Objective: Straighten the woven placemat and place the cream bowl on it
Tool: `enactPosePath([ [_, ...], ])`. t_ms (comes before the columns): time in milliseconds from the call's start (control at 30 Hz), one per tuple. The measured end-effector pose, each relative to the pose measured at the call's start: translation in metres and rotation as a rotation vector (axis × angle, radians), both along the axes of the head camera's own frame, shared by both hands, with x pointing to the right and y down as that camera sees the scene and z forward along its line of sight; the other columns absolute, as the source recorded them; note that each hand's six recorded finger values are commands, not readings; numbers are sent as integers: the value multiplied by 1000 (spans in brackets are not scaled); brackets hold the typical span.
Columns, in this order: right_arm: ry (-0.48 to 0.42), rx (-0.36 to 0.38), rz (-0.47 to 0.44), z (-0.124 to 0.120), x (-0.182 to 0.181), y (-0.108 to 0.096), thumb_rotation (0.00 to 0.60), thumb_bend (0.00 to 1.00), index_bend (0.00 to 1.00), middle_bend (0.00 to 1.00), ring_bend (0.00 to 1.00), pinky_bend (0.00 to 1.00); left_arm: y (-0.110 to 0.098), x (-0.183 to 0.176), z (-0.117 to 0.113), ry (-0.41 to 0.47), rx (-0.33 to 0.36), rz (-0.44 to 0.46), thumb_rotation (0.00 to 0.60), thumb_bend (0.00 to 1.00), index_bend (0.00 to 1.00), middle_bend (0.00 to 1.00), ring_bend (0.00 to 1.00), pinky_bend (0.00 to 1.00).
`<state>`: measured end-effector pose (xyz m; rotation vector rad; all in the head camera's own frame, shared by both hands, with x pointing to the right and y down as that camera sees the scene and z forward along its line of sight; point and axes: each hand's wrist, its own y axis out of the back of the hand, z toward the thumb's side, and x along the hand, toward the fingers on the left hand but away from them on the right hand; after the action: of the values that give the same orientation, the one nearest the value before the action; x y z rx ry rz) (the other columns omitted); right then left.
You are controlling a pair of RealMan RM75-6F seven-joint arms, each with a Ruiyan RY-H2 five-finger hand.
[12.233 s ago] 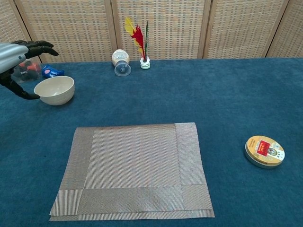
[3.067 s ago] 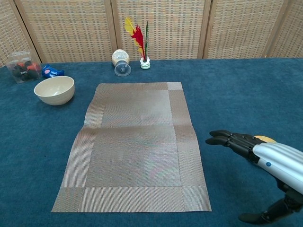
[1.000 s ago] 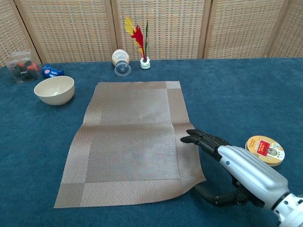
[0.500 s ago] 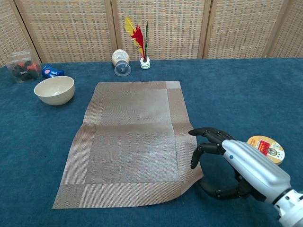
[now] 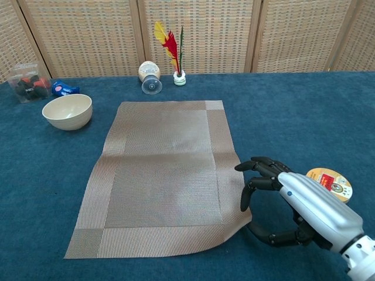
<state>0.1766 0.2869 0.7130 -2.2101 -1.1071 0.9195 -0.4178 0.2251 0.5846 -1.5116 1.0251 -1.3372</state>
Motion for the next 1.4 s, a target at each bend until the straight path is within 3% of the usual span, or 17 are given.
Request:
enactPosePath([
  [633, -4, -16, -6, -5, -6, 7, 600, 513, 581, 232, 0, 80, 1, 0, 0, 3, -7, 0, 600, 160, 60, 0, 0, 0],
  [933, -8, -17, 0, -6, -7, 8, 600, 619, 650, 242, 0, 82, 1, 0, -1, 6, -6, 2, 600, 161, 60, 0, 0, 0],
  [1400, -16, -4, 6, -11, -4, 5, 600, 636, 660, 244, 0, 82, 1, 0, -1, 7, -7, 4, 600, 160, 60, 0, 0, 0],
])
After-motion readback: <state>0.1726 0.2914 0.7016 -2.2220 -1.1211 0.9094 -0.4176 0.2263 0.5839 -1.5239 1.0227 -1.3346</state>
